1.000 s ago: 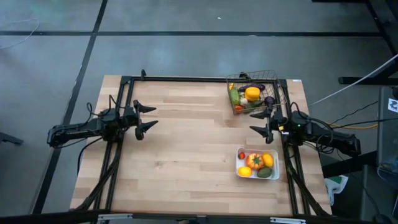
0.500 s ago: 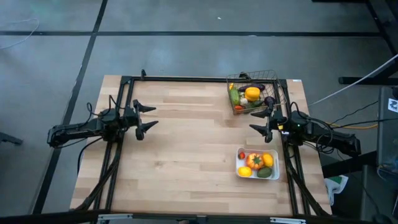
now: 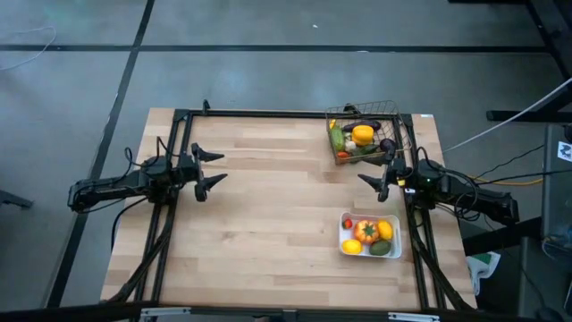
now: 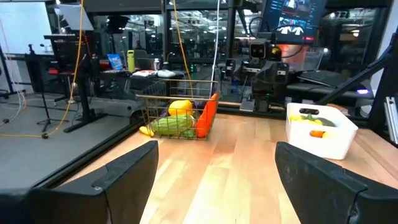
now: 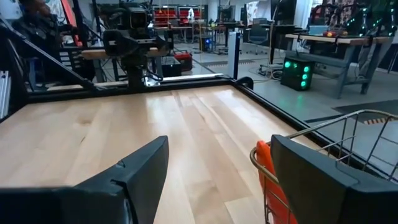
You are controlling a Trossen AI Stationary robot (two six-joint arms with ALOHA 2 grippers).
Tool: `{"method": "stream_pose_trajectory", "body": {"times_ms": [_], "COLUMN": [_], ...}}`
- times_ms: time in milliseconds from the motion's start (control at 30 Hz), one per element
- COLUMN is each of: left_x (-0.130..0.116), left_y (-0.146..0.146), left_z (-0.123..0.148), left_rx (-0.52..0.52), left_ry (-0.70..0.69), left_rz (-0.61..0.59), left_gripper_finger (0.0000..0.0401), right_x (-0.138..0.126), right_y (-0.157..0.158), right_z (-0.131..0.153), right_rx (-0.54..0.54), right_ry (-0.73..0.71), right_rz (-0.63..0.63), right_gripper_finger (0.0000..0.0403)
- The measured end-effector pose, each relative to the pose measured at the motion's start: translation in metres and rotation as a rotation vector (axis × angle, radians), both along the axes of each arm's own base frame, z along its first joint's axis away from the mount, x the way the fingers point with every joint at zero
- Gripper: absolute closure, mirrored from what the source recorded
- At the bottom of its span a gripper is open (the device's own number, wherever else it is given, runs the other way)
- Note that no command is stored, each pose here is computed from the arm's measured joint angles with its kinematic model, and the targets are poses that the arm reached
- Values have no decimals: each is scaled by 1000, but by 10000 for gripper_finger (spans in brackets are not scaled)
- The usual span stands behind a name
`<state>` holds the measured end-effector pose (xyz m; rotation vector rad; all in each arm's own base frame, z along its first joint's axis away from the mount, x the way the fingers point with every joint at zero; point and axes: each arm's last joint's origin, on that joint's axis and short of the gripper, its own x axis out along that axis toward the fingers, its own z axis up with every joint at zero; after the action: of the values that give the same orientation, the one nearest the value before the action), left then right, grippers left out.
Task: Sort produce into baskets
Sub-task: Return to Home Position
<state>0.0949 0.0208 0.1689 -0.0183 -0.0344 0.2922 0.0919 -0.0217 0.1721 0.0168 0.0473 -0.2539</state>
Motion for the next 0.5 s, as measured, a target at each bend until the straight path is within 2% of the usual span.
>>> {"method": "stream_pose_trajectory", "body": {"times_ms": [500], "left_x": [0], "left_y": [0], "left_z": [0], "left_rx": [0], "left_ry": [0], "left_rz": [0], "left_gripper_finger": [81], "right_x": [1], "right_y": [1], "right_z": [-2], "right_rx": [5], "right_ry": [15], "right_rz": [47], "right_gripper_finger": [123]}}
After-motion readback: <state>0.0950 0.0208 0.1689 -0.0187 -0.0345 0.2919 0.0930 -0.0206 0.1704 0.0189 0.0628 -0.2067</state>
